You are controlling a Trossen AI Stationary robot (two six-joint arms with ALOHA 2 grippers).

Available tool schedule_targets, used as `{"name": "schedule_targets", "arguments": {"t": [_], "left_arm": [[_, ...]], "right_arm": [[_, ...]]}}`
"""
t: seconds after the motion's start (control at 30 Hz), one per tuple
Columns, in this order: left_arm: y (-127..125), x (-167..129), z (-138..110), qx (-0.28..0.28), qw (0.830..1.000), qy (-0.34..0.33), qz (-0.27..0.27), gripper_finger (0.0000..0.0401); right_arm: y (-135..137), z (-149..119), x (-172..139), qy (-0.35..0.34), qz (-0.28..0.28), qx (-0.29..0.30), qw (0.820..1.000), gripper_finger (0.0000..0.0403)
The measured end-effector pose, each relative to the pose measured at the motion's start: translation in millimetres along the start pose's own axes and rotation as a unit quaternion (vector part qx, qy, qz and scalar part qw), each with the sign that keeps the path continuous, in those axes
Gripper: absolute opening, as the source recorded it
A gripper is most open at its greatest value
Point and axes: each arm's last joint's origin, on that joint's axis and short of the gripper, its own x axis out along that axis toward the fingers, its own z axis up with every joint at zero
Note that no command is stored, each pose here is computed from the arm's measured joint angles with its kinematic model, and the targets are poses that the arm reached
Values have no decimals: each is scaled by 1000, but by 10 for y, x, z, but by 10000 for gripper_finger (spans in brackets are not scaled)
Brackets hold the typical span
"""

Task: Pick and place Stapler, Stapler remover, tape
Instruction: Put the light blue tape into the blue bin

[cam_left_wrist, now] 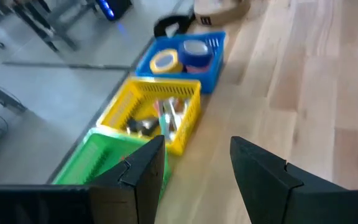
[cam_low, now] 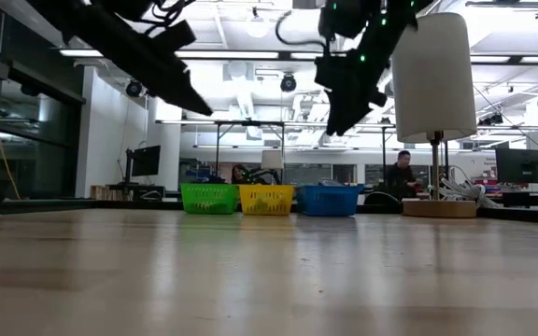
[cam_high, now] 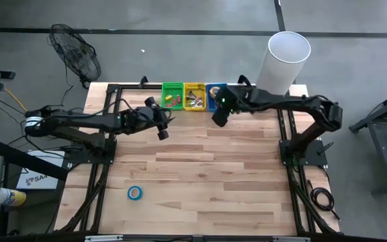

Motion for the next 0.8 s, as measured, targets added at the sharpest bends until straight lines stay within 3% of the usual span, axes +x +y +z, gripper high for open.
{"name": "schedule_targets", "arguments": {"t": [0.17,0.37,0.47,0.63,0.8], "left_arm": [[35,-143,-78,-10,998,42,-37,179],[28,-305,-249,-31,983,128,-126,179],[13,-369,-347,-55,967,184,-166,179],[-27,-480,-521,-95,927,294,-212,179],[-187,-603,-573,-106,904,337,-241,179]], "right_arm": [[336,-119,-58,-37,-24,-45,998,177],[614,-489,140,-57,20,-64,996,177],[730,-682,213,-69,40,-67,995,177],[894,-888,234,-89,71,-75,991,177],[1054,-998,189,-120,101,-80,984,177]]}}
